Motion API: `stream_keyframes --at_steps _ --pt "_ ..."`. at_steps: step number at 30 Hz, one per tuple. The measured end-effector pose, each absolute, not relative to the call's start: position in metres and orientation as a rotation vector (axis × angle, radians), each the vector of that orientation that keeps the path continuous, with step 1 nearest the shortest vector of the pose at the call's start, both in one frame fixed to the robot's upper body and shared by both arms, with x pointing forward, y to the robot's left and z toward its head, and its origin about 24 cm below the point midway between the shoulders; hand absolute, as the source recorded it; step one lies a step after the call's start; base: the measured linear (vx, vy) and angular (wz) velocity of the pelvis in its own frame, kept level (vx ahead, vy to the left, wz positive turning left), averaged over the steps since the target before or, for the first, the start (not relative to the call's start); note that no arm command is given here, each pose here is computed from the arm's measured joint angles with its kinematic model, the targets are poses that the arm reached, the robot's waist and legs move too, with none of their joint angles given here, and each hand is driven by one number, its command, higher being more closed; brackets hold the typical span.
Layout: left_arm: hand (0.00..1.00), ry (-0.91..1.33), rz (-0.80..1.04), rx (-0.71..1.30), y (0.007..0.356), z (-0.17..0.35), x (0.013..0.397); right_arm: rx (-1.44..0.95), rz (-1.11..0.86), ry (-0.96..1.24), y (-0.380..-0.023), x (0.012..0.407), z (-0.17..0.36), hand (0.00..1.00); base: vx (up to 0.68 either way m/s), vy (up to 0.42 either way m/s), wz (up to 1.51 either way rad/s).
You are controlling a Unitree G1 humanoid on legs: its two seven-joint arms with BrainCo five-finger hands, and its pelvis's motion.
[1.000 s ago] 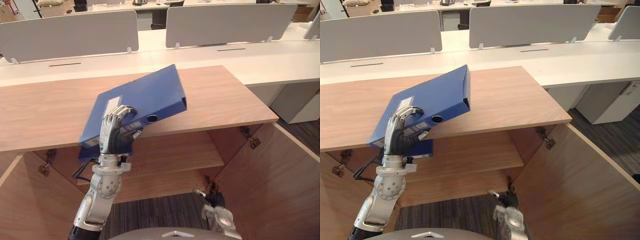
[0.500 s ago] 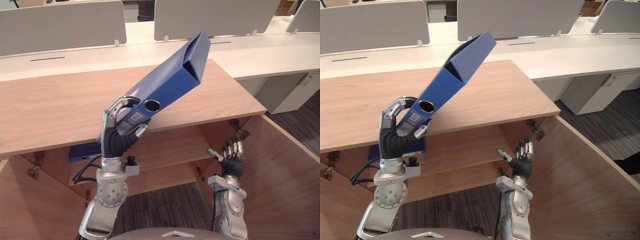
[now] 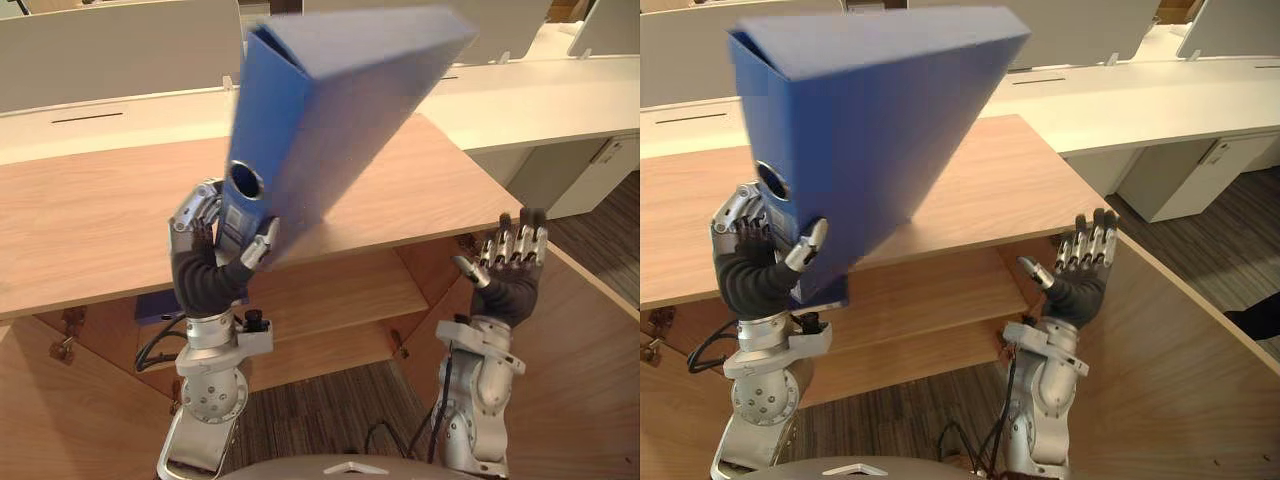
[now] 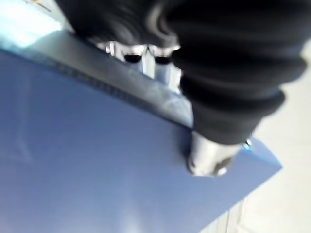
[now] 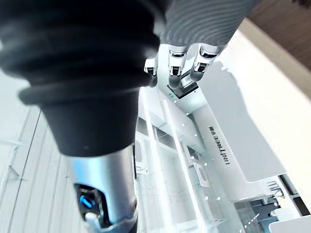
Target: Walk over to the cabinet, pick up the folder, carry it to the office cabinet, place the folder inside the office cabinet, then close the office cabinet door
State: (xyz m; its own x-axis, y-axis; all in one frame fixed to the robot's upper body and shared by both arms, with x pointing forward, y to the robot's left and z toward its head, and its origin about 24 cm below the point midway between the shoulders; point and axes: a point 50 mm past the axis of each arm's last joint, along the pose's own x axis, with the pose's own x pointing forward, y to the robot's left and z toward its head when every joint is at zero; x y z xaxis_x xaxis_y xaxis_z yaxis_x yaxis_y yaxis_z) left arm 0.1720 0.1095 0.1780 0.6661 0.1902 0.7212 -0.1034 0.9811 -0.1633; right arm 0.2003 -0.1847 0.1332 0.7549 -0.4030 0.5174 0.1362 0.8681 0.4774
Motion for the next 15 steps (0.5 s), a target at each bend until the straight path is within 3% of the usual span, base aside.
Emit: stream_keyframes --at_steps 15 --pt "1.0 -0.824 0.045 -0.228 0.106 0.18 0.171 0.315 -0.039 -0.732 -0.178 0.22 0.157 0.0 -0.03 -0.014 0.12"
